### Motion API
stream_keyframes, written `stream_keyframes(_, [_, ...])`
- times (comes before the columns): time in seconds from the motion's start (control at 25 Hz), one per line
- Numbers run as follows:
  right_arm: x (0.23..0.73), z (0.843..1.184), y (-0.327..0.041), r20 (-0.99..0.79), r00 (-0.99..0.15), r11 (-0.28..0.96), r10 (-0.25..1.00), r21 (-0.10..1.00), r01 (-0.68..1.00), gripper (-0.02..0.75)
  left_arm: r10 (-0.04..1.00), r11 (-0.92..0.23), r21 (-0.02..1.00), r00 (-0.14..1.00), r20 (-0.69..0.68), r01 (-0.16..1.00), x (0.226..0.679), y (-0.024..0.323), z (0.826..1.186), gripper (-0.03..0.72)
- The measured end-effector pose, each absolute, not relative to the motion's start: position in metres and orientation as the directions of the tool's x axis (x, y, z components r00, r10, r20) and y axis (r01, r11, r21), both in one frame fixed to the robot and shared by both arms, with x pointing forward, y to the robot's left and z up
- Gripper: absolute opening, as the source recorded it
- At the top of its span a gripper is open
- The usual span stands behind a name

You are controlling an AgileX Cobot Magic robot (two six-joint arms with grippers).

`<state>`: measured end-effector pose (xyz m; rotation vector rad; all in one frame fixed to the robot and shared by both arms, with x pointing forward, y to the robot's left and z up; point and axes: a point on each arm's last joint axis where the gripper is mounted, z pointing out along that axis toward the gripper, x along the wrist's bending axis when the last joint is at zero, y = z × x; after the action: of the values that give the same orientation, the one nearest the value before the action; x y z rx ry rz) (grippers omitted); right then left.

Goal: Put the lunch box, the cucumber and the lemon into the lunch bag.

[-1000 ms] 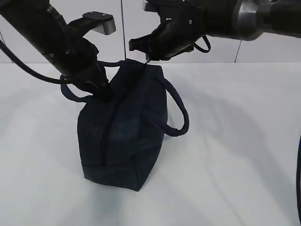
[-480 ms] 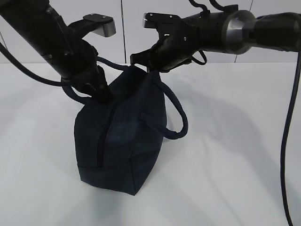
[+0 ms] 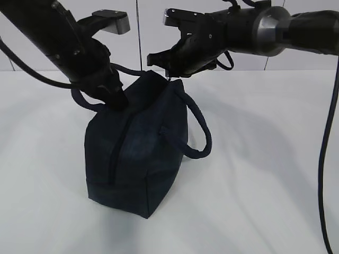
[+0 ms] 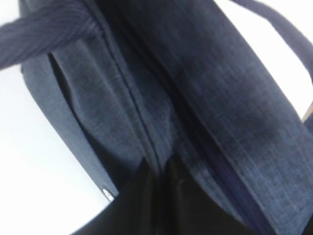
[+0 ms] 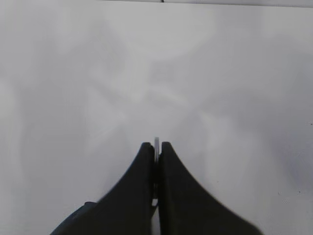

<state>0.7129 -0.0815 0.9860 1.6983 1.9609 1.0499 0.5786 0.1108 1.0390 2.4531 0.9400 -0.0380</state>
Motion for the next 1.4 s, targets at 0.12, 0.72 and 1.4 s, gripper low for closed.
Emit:
stream_keyframes(0.12, [0.713, 0.985, -0.084, 0.202, -0.221, 0.014, 0.954, 0.707, 0.708, 0.0, 0.63, -0.608, 0.496, 0.757, -0.175, 0.62, 0.585, 0.109, 1.048, 0.12])
stream_keyframes(0.72, [0.712, 0.985, -0.085, 0.198, -0.217, 0.019, 0.956, 0.694, 0.72, 0.0, 0.688, -0.495, 0.567, 0.696, -0.208, 0.659, 0.607, 0.098, 1.035, 0.295])
stream_keyframes(1.4, [0.713, 0.986, -0.087, 0.169, -0.228, 0.048, 0.959, 0.695, 0.718, 0.0, 0.7, -0.472, 0.576, 0.681, -0.215, 0.668, 0.612, 0.096, 1.028, -0.008])
